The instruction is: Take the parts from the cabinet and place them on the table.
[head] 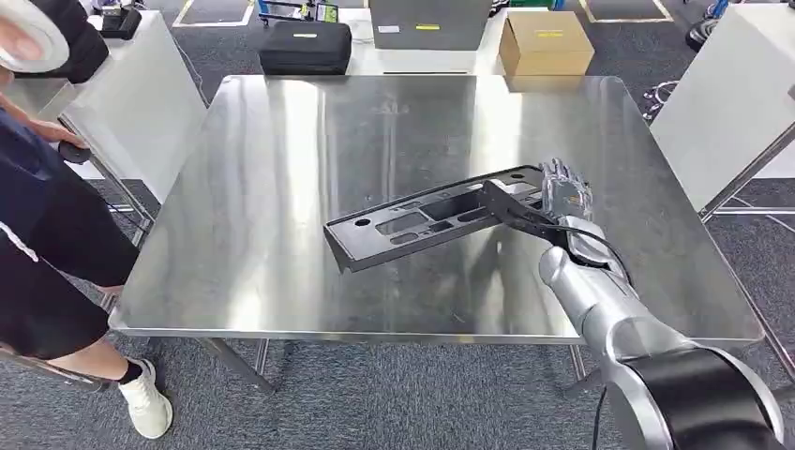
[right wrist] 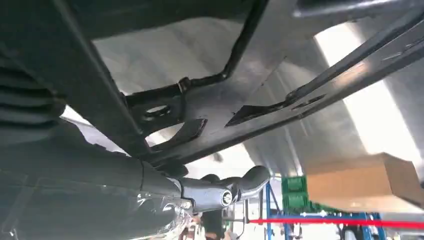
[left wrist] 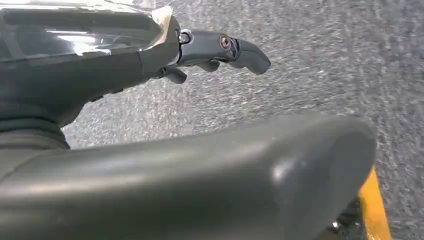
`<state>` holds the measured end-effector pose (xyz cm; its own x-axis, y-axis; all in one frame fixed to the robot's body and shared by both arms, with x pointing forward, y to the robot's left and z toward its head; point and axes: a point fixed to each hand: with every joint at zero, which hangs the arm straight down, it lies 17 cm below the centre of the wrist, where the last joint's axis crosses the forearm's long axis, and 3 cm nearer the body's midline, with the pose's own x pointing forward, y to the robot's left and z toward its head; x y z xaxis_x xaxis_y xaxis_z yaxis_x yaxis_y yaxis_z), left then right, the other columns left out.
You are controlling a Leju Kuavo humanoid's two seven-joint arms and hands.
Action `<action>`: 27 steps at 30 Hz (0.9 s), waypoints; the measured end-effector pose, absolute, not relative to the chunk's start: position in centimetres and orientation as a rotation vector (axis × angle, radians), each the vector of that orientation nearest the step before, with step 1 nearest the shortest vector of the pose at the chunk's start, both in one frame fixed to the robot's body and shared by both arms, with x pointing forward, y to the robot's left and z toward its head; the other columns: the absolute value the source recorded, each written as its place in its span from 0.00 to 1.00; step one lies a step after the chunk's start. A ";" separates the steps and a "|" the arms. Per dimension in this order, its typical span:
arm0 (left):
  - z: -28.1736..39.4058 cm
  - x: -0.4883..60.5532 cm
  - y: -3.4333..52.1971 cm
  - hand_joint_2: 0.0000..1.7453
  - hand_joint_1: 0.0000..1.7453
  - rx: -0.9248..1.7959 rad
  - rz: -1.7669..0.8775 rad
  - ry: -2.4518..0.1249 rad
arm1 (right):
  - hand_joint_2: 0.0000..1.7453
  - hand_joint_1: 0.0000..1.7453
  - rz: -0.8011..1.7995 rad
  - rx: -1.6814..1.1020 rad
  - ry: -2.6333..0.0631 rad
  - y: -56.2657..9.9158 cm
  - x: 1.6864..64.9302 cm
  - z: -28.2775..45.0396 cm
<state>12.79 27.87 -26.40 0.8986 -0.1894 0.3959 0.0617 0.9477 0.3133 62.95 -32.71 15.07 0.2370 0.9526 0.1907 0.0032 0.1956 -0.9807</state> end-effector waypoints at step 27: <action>-26.5 12.6 27.4 0.00 0.00 0.291 -0.130 -0.428 | 0.00 0.00 0.969 -1.127 -1.154 -29.8 62.8 14.5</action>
<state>12.60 27.36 -26.47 0.9024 -0.1845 0.3894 0.0629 0.9505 0.3044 62.79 -29.81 14.46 0.1627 0.9699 0.1809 -0.0104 0.1850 -0.9827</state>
